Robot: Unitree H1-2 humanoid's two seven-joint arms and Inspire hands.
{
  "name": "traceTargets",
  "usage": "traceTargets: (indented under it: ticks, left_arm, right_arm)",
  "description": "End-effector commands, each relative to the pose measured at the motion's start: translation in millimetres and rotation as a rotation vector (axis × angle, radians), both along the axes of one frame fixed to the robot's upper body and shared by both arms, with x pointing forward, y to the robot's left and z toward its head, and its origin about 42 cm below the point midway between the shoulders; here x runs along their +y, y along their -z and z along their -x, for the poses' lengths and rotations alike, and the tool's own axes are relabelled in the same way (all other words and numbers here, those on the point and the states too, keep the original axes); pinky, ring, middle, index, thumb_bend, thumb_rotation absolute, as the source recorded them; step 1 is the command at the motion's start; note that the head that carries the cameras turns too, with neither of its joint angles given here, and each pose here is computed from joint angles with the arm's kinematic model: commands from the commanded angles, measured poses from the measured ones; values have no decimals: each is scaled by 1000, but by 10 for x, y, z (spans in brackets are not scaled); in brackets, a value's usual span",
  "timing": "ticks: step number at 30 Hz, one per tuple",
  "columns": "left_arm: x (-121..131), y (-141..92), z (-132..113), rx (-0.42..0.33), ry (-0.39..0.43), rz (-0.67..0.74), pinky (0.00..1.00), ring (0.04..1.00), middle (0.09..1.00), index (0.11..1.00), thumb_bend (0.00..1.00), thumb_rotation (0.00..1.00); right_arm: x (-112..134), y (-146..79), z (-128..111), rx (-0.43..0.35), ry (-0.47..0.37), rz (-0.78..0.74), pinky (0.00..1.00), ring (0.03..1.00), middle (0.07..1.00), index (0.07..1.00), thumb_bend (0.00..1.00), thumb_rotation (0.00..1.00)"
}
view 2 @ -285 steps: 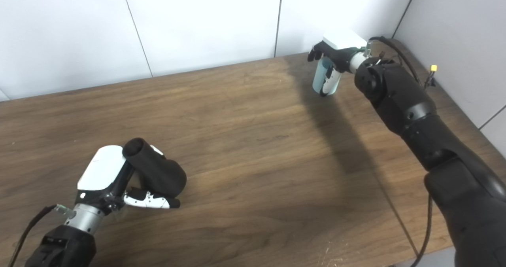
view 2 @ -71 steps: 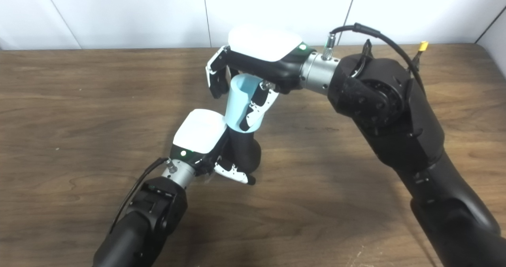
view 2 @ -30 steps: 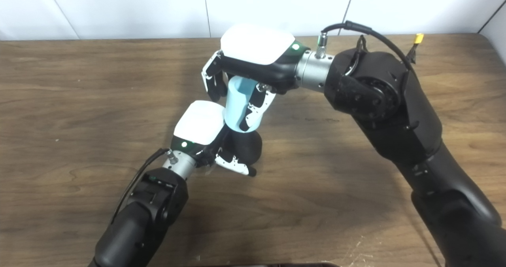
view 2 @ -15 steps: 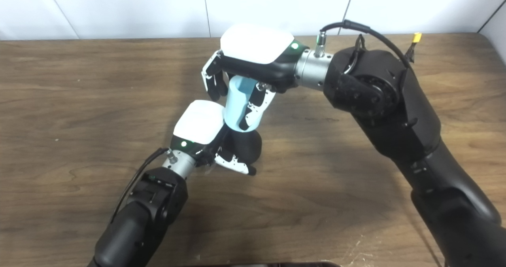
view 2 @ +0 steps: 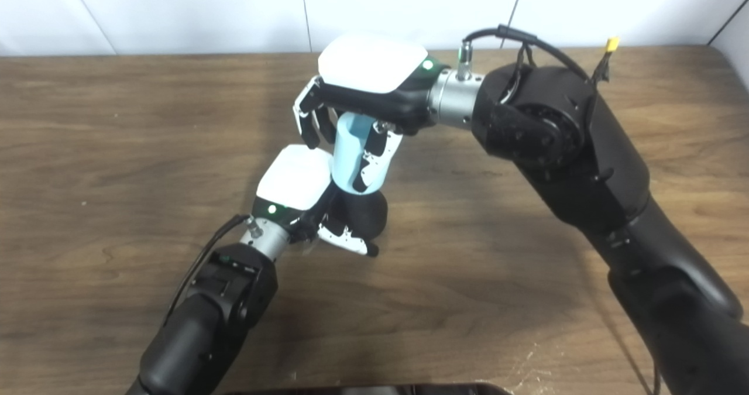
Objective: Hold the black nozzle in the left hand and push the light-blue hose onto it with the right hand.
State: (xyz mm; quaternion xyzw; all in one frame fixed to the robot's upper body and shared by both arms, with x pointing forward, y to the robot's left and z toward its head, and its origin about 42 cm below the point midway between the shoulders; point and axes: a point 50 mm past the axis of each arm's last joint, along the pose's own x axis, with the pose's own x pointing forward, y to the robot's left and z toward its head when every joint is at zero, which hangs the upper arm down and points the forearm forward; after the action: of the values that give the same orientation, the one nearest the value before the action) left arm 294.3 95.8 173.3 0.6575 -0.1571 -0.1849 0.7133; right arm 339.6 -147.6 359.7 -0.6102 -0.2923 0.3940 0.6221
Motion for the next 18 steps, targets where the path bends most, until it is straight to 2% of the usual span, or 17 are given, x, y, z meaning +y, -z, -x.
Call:
traceTargets:
  ticks: [1, 7, 13, 18]
  left_arm:
    - [-35, -83, -15, -28, 16, 0, 642, 590, 530, 450, 520, 0]
    - [-34, -125, -5, -15, 17, -3, 672, 602, 535, 447, 519, 0]
    - [-27, -128, -6, -20, 18, -5, 670, 598, 536, 447, 518, 0]
    - [-23, -126, -5, -24, 19, -5, 651, 592, 535, 448, 519, 0]
  right_arm:
    - [-38, -22, 8, 3, 12, 77, 277, 352, 459, 530, 512, 0]
    - [-46, -13, 53, 34, 6, 114, 267, 352, 472, 534, 511, 0]
    - [-53, 34, 67, 36, -2, 162, 408, 385, 457, 530, 515, 0]
    - [-50, 84, 65, 53, 4, 150, 344, 384, 448, 524, 516, 0]
